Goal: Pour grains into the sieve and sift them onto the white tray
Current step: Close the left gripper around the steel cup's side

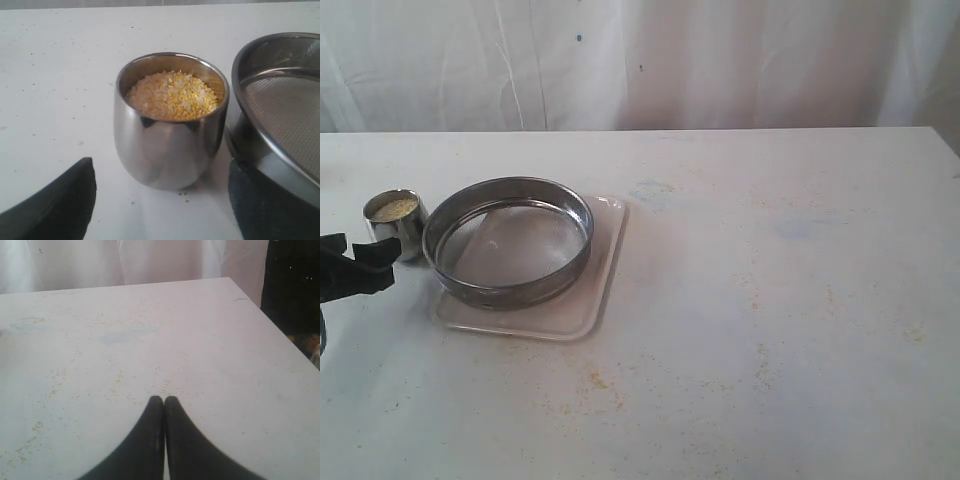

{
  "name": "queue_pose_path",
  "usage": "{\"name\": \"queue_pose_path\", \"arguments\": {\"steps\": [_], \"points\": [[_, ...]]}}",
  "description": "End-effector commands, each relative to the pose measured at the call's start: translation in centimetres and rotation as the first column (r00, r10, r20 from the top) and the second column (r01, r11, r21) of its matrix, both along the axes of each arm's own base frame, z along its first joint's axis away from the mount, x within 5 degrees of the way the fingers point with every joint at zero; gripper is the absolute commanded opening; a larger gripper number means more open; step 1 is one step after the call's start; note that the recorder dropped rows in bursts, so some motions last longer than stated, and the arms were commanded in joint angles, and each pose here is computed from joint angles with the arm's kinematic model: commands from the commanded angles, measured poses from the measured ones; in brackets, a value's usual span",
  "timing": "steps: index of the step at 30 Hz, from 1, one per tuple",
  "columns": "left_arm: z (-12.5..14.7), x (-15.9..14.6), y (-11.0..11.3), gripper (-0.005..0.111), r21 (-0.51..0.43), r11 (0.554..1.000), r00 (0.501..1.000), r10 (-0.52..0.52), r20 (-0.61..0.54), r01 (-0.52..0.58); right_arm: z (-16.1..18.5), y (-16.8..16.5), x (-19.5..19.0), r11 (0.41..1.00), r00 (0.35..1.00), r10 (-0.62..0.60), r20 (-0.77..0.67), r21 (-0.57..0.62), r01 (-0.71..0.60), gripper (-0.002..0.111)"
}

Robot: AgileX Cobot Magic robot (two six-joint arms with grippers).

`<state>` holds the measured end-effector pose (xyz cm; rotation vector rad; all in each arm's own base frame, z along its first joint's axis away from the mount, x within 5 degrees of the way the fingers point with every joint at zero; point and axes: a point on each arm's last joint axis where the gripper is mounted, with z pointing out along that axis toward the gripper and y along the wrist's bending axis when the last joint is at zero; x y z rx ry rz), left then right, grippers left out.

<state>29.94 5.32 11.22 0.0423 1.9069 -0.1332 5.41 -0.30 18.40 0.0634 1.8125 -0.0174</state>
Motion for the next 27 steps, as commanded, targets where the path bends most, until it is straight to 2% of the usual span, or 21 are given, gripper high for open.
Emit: {"name": "queue_pose_path", "arguments": {"steps": [1, 5, 11, 18, 21, 27], "points": [[-0.7, 0.3, 0.0, 0.075, -0.002, 1.000, 1.000, -0.006, 0.022, 0.006, 0.1, 0.0, 0.0, 1.000, 1.000, -0.005, 0.015, -0.009, 0.005, 0.000], [-1.5, 1.0, 0.0, 0.075, 0.008, 1.000, 0.999, -0.030, 0.014, 0.030, 0.1, 0.0, 0.0, 1.000, 1.000, -0.005, 0.015, -0.009, 0.005, 0.000], [-1.1, 2.4, 0.0, 0.075, 0.026, 0.996, 0.995, -0.090, 0.049, 0.089, 0.1, 0.0, 0.0, 1.000, 1.000, -0.005, 0.015, -0.009, 0.005, 0.000], [-0.6, 3.2, 0.2, 0.075, 0.017, 0.996, 0.994, -0.085, 0.074, 0.084, 0.1, 0.0, 0.0, 1.000, 1.000, -0.005, 0.015, -0.009, 0.005, 0.000], [-0.5, 3.4, 0.2, 0.075, -0.020, 0.997, 0.995, -0.072, 0.075, 0.074, 0.1, 0.0, 0.0, 1.000, 1.000, -0.005, 0.015, -0.009, 0.005, 0.000], [-1.9, 3.9, 0.4, 0.075, -0.050, 0.997, 0.997, -0.063, 0.044, 0.065, 0.1, 0.0, 0.0, 1.000, 1.000, -0.005, 0.015, -0.009, 0.005, 0.000]]}}
